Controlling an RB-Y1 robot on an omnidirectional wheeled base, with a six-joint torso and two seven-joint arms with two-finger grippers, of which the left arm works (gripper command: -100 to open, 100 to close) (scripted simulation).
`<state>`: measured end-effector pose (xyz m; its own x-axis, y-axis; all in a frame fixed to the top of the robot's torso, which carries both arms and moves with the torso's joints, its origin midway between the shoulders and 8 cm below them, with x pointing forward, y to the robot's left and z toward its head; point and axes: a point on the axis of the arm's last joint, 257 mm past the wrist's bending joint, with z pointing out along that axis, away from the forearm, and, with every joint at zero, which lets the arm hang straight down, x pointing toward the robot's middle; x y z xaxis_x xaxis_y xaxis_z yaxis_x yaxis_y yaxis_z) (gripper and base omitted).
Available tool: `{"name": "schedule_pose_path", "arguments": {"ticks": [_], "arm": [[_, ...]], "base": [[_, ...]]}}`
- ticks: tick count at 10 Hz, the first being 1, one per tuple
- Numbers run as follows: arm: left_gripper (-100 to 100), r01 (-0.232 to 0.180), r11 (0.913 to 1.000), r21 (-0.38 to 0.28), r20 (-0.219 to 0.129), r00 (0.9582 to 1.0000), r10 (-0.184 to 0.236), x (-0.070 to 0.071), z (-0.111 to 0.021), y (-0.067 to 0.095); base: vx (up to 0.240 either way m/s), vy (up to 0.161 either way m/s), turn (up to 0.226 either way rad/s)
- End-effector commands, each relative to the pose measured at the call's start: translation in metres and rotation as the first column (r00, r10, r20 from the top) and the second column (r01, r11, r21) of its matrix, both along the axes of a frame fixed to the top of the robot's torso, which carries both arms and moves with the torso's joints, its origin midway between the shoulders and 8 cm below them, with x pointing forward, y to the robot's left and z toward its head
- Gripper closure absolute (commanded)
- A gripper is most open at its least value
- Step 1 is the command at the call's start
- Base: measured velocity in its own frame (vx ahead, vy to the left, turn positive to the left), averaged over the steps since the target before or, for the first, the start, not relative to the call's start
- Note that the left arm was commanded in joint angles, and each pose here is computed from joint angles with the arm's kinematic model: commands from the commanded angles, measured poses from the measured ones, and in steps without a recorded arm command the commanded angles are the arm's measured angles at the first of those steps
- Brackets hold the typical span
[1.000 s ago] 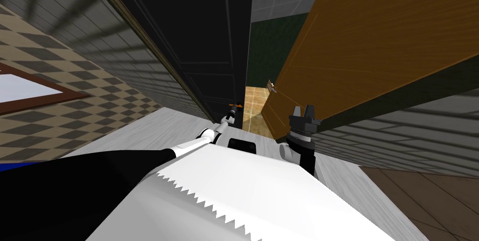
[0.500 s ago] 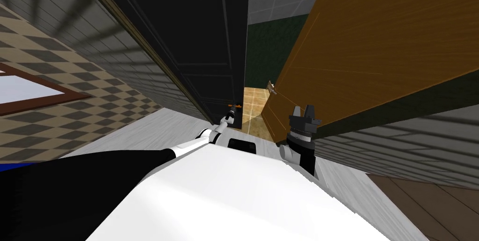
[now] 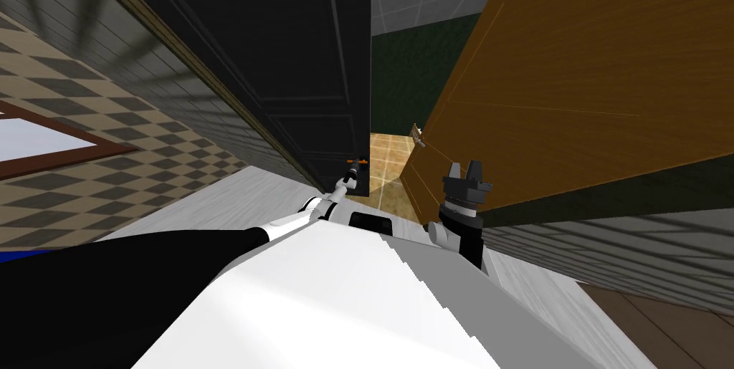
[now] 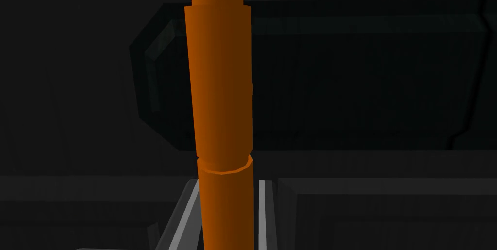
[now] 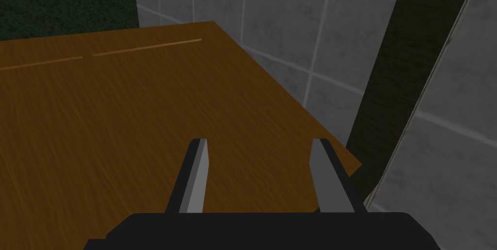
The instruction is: Push the door open
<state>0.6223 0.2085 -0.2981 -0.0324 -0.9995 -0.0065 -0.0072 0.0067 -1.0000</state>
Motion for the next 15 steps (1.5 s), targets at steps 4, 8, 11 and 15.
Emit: {"name": "schedule_pose_path", "arguments": {"ticks": [4, 8, 11, 15], "arm": [[100, -0.074, 0.9972, 0.007, 0.006, 0.9972, 0.074, 0.001, 0.004, 0.045], [100, -0.127, 0.9919, 0.006, 0.006, 0.9919, 0.126, -0.001, 0.004, 0.075], [100, -0.177, 0.9841, 0.003, 0.007, 0.9841, 0.177, -0.004, 0.005, 0.103], [100, -0.229, 0.9733, -0.001, 0.007, 0.9733, 0.229, -0.009, 0.005, 0.132]], "base": [[0.157, -0.108, 0.067], [0.169, -0.13, 0.085], [0.163, -0.147, 0.102], [0.136, -0.102, 0.065]]}}
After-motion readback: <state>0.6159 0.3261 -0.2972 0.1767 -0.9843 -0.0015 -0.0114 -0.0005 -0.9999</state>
